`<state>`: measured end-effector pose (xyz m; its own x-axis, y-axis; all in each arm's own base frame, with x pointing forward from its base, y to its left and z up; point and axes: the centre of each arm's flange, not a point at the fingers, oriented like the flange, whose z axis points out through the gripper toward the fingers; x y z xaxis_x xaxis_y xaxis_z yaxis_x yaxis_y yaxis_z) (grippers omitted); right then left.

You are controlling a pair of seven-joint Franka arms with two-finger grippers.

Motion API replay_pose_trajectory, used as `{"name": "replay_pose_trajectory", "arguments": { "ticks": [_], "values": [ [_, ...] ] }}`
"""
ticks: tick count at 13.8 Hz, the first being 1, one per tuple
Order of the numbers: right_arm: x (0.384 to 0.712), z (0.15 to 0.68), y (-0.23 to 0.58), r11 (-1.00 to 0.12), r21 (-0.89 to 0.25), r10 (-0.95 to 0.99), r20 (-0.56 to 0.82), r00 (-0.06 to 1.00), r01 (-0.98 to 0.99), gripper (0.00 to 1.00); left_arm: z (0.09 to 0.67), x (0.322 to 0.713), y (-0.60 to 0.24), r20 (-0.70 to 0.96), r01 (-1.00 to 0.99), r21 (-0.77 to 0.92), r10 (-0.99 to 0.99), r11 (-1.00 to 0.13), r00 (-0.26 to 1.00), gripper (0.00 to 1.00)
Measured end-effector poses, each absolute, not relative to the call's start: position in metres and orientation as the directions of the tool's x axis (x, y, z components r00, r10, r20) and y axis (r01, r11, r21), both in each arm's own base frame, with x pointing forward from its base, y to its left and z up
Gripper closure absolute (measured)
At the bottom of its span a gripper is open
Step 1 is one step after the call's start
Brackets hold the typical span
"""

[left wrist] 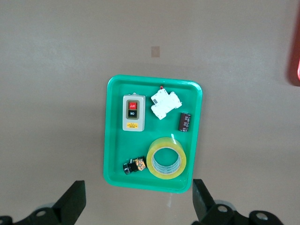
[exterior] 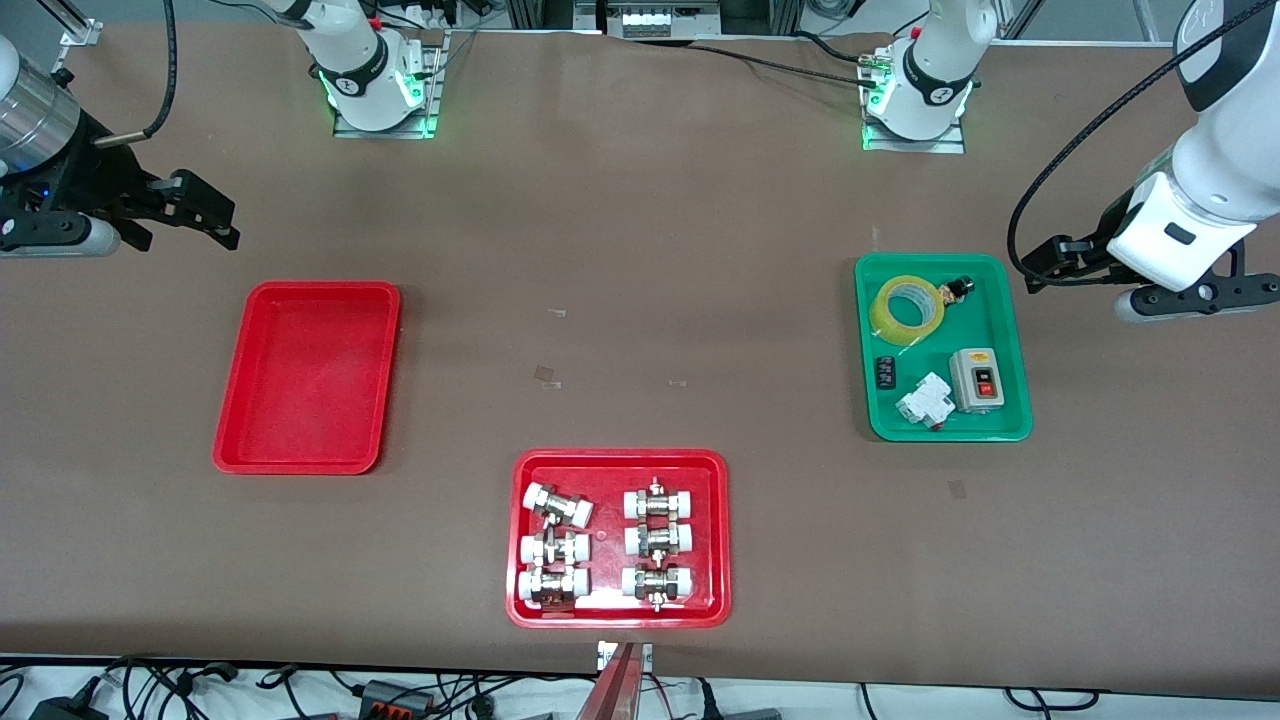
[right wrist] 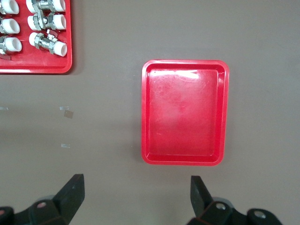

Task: Left arm passes tape to right arm into tray
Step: 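Move the left gripper over the yellow tape roll on the green tray, then lower the left gripper and grasp the yellow tape roll by its rim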

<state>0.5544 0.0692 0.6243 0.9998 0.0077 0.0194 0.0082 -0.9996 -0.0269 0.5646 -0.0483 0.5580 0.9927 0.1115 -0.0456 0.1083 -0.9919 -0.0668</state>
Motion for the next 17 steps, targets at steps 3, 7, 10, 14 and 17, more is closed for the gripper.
{"name": "replay_pose_trajectory", "arguments": {
  "ticks": [3,7,10,14,17],
  "values": [
    [0.555,0.626,0.068,-1.000,-0.018,0.008,0.024,1.000,0.008,0.00,0.557,0.563,-0.060,-0.055,0.031,-0.060,0.034,-0.998,0.998,0.00],
    [0.555,0.628,0.067,-1.000,-0.018,0.009,0.027,1.000,0.009,0.00,0.555,0.562,-0.062,-0.060,0.012,-0.059,0.016,-0.998,0.998,0.00],
    [0.555,0.628,0.067,-1.000,-0.017,0.008,0.025,1.000,0.009,0.00,0.520,0.571,-0.061,-0.139,-0.026,-0.052,-0.019,-0.998,0.990,0.00],
    [0.555,0.628,0.067,-1.000,-0.017,0.008,0.024,1.000,0.009,0.00,0.437,0.584,-0.057,-0.282,-0.045,-0.030,-0.035,-0.999,0.959,0.00],
    [0.554,0.628,0.067,-1.000,-0.017,0.008,0.024,1.000,0.008,0.00,0.346,0.573,-0.045,-0.292,-0.029,-0.015,-0.023,-0.999,0.956,0.00]
  ]
}}
